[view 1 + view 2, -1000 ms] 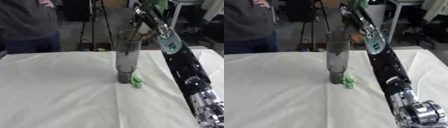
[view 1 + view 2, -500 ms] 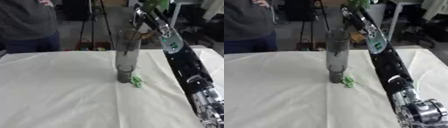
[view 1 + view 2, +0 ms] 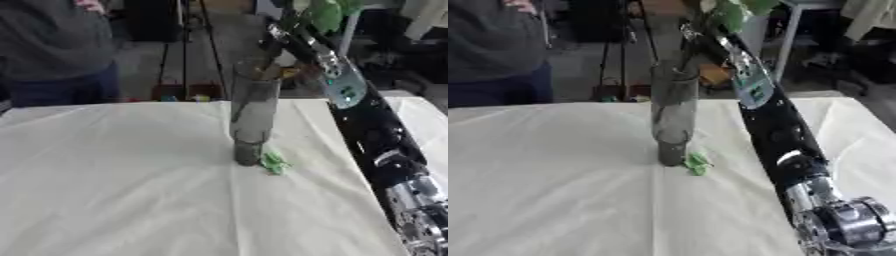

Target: Arrange flowers into the vase.

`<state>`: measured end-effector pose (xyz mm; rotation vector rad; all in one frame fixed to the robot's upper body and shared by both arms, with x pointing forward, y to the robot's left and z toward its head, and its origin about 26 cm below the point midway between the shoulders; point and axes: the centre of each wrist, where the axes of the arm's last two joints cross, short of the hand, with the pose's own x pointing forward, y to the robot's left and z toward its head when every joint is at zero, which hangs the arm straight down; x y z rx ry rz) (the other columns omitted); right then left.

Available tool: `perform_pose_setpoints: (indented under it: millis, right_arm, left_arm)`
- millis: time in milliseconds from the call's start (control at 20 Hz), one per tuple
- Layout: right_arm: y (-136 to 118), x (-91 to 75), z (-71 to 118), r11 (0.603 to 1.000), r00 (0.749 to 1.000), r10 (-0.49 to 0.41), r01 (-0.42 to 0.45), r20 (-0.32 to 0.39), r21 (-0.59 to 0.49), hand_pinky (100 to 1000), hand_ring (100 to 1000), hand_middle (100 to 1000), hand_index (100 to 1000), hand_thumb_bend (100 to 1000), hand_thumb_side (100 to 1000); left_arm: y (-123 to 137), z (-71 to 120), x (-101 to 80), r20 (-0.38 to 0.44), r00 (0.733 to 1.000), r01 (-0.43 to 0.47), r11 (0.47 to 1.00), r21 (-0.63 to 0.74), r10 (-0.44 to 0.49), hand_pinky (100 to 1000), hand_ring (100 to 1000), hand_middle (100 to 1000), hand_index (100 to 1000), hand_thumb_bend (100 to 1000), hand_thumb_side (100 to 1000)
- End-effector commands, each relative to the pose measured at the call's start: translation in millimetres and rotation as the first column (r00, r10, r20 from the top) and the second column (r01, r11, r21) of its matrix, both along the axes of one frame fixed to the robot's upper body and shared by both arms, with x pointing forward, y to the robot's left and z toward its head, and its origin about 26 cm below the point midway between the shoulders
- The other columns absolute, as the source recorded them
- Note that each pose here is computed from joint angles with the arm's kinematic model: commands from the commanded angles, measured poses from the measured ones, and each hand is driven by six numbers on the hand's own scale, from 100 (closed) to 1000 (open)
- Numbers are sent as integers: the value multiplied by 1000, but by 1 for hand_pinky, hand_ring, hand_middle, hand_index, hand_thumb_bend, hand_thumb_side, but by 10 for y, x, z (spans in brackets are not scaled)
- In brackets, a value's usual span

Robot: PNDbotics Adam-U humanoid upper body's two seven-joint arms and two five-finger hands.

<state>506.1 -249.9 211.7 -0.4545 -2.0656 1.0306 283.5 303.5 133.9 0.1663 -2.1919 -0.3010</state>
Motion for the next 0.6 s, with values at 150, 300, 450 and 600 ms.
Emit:
perform_pose_setpoints:
  millis: [150,300,450,600]
  right_arm:
    - [-65,17,265,997,999,8,-5,46,-79,447,557,365,459,100,1000]
    - [-39,24,306,994,998,22,-16,57,-110,454,564,378,470,100,1000]
    - [-8,29,366,989,996,40,-27,81,-148,457,565,383,473,100,1000]
    - [5,34,420,986,994,48,-31,101,-166,459,565,384,471,100,1000]
  left_arm:
    - [53,75,2,20,1000,-9,1000,28,8,809,789,755,742,470,771]
    - [52,72,4,18,1000,-8,1000,29,7,809,788,755,742,470,771]
    - [53,68,4,17,1000,-8,1000,30,7,809,788,755,742,469,772]
    - [54,66,5,16,1000,-8,999,31,7,809,788,755,742,469,772]
